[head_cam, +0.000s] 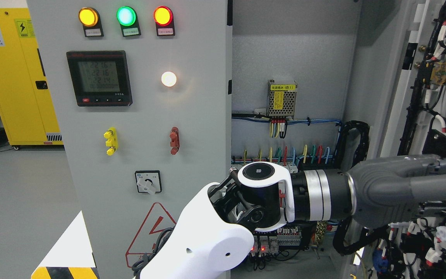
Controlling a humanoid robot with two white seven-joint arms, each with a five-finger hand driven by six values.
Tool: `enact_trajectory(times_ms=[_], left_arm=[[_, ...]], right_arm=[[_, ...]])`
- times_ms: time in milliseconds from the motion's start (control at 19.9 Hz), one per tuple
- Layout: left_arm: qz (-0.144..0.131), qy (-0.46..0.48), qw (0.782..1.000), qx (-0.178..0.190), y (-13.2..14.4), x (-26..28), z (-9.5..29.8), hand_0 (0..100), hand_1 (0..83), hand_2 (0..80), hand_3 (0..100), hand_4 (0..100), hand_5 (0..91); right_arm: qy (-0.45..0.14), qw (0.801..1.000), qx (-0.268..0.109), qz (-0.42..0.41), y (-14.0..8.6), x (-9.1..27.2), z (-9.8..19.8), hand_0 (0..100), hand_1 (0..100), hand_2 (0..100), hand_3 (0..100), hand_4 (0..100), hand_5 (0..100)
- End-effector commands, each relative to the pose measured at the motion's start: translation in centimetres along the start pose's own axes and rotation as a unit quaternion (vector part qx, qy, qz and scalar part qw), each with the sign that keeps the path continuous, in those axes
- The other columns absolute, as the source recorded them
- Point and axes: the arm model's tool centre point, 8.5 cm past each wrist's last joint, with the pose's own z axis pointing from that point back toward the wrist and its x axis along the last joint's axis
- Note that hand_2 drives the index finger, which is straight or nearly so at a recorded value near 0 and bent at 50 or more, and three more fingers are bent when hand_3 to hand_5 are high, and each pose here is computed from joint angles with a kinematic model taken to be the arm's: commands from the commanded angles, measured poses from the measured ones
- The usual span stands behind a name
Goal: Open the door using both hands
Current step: 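Keep sweeping the left hand to swing the push-button door wide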
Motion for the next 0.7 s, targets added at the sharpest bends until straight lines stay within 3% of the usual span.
enact_trajectory(times_ms=[0, 301, 652], left_arm=[[0.001, 0.026, 1.000, -0.006, -0.4, -1.8, -1.1, 12, 55.6, 0.0, 0, 0, 0.0], [0.003, -0.022, 1.000, 0.017, 0.8, 0.8, 1.0, 12, 55.6, 0.0, 0, 0, 0.0], [-0.006, -0.100, 0.994, 0.040, 0.7, 3.7, 6.4, 12, 55.6, 0.0, 0, 0, 0.0]], right_arm=[[0.013, 1.000, 0.001, 0.000, 0.1, -1.6, 0.1, 0, 50, 4, 0, 0, 0], [0.013, 1.000, -0.001, -0.001, -0.1, -1.7, 0.1, 0, 50, 4, 0, 0, 0], [0.016, 1.000, -0.001, -0.001, -0.1, -2.0, 0.2, 0, 50, 4, 0, 0, 0]])
